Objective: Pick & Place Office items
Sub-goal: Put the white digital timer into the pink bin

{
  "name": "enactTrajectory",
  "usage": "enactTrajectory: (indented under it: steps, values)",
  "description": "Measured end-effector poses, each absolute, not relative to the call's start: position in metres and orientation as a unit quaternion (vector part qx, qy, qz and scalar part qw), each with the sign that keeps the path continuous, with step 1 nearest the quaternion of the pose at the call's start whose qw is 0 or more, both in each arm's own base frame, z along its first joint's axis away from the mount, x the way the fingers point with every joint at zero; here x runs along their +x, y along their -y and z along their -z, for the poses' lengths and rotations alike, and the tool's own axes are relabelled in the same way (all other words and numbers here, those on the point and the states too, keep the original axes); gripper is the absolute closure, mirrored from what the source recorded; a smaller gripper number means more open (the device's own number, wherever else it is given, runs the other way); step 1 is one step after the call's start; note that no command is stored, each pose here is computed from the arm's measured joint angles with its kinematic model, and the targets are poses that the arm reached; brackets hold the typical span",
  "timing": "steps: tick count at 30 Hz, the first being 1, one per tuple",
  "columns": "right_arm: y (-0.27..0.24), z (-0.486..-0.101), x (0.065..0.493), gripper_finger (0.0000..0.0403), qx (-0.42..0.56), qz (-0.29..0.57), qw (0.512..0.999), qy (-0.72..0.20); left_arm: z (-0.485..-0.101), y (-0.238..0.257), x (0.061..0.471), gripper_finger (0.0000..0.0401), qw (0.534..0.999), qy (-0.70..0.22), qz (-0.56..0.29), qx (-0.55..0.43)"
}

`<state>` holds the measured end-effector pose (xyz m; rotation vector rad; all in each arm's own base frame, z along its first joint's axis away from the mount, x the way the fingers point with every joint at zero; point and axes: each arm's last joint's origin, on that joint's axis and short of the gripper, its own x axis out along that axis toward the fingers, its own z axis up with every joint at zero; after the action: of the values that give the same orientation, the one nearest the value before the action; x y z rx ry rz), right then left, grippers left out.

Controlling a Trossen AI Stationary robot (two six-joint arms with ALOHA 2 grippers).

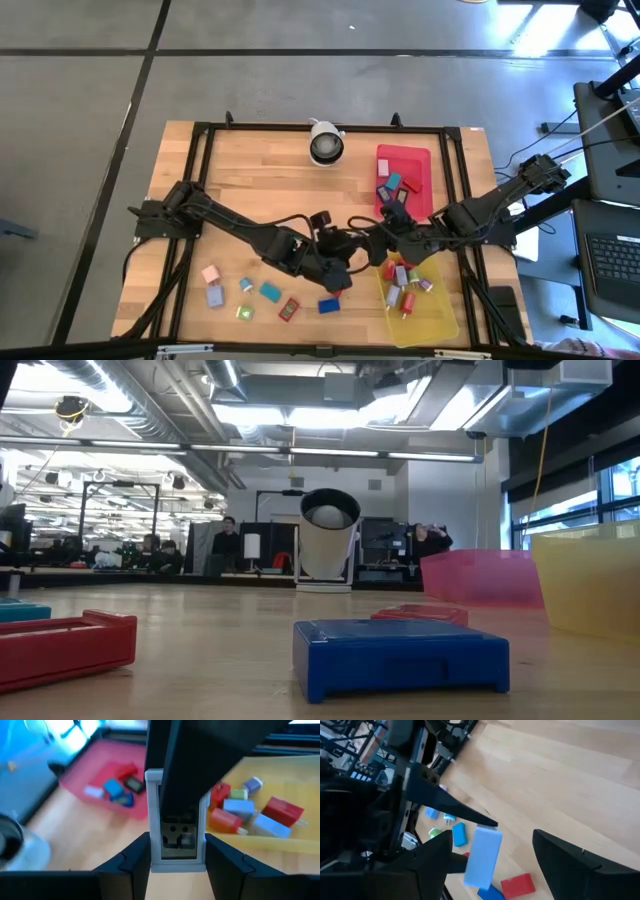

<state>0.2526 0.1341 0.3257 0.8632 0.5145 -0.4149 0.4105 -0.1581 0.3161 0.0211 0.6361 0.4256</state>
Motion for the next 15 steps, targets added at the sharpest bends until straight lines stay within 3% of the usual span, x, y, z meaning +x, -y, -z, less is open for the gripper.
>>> enactTrajectory:
  steps: [7,15]
  values:
    - [-0.1342,-0.3258,0.2527,0.0146,0.378,0.188,0.871,-0.252,-0.3182,0.1567,0.4112,0.0247,0.923,-0.304,-0.218,0.085]
    - [-0.1315,-0.3261,0.2544,0.0261,0.374,0.189,0.873,-0.251,-0.3183,0.1558,0.4112,0.0247,0.92,-0.307,-0.218,0.108]
